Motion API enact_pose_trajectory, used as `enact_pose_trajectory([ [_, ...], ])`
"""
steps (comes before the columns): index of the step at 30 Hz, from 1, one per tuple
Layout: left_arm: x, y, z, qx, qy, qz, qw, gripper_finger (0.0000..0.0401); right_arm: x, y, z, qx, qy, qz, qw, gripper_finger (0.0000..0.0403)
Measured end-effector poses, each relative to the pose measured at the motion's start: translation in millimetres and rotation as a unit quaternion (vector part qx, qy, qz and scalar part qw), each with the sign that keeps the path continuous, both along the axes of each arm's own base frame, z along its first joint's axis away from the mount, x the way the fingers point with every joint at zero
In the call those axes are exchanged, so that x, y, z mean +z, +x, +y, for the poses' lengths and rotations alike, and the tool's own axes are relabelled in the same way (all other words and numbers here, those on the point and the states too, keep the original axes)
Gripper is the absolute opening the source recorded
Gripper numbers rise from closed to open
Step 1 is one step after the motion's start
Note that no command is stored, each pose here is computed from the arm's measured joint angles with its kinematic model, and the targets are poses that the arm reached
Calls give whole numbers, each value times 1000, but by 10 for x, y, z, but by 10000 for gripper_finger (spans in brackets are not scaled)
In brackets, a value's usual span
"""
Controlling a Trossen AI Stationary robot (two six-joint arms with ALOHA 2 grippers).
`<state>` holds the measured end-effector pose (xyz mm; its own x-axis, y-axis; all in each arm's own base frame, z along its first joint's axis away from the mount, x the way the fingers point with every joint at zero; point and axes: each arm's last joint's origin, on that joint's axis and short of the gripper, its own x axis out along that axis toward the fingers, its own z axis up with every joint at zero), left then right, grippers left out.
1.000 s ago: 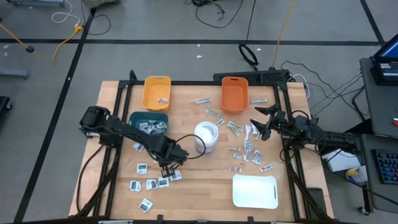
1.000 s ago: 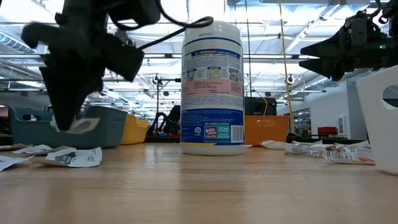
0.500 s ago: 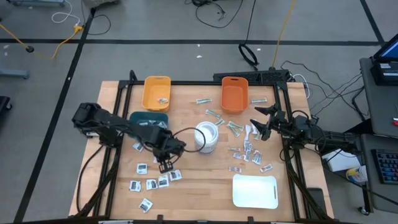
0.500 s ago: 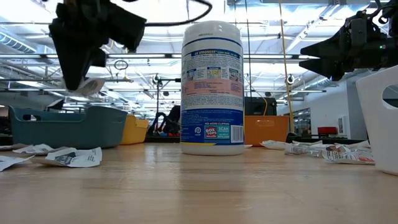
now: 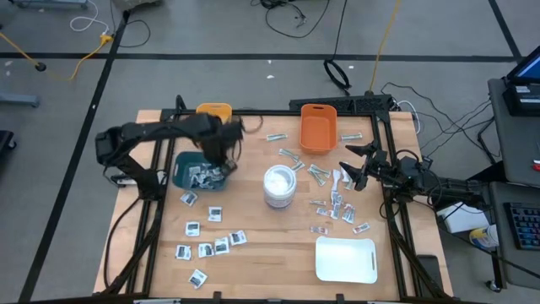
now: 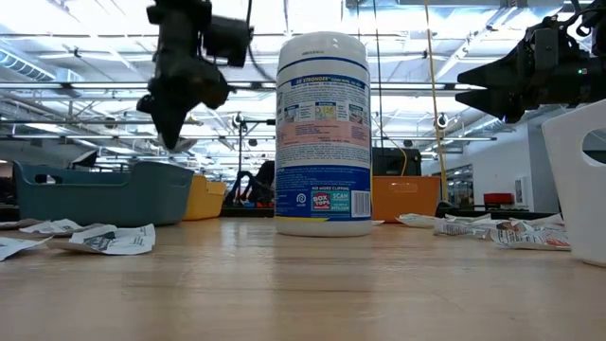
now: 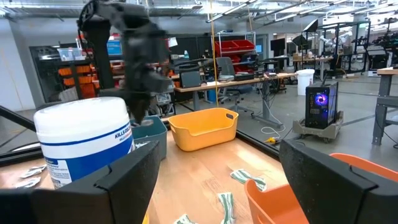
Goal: Pick & Place First Aid Supplies
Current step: Put the black pad into the yellow bin
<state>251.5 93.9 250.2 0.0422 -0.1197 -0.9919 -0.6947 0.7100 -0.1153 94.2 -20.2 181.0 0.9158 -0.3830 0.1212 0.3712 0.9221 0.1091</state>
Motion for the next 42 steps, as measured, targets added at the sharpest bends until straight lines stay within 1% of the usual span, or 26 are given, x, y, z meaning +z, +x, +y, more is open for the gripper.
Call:
enact_pose_trajectory([
  [4,-2,-184,397,44,6,-2,999,6,0,0,0,0,0,0,1000,324],
  [8,-16,-383,712,75,24,7,997,6,0,0,0,0,0,0,1000,324],
  [12,-16,-579,941,101,44,19,994,6,0,0,0,0,0,0,1000,324],
  [15,-20,-680,1061,117,55,21,991,6,0,0,0,0,0,0,1000,322],
  [18,-94,-662,1142,123,55,22,991,6,0,0,0,0,0,0,1000,321],
  [23,-381,-542,1304,120,50,39,991,6,0,0,0,0,0,0,1000,324],
  [29,-666,-475,1470,126,51,54,989,6,0,0,0,0,0,0,1000,322],
  [33,-716,-463,1494,126,54,59,989,8,-1,0,0,0,0,0,1000,321],
  [35,-716,-460,1494,126,53,57,989,24,0,0,0,0,0,0,1000,322],
  [37,-716,-456,1494,126,52,54,989,51,0,0,0,0,0,0,1000,324],
  [42,-717,-441,1491,126,36,34,991,141,-1,0,0,0,0,0,1000,324],
])
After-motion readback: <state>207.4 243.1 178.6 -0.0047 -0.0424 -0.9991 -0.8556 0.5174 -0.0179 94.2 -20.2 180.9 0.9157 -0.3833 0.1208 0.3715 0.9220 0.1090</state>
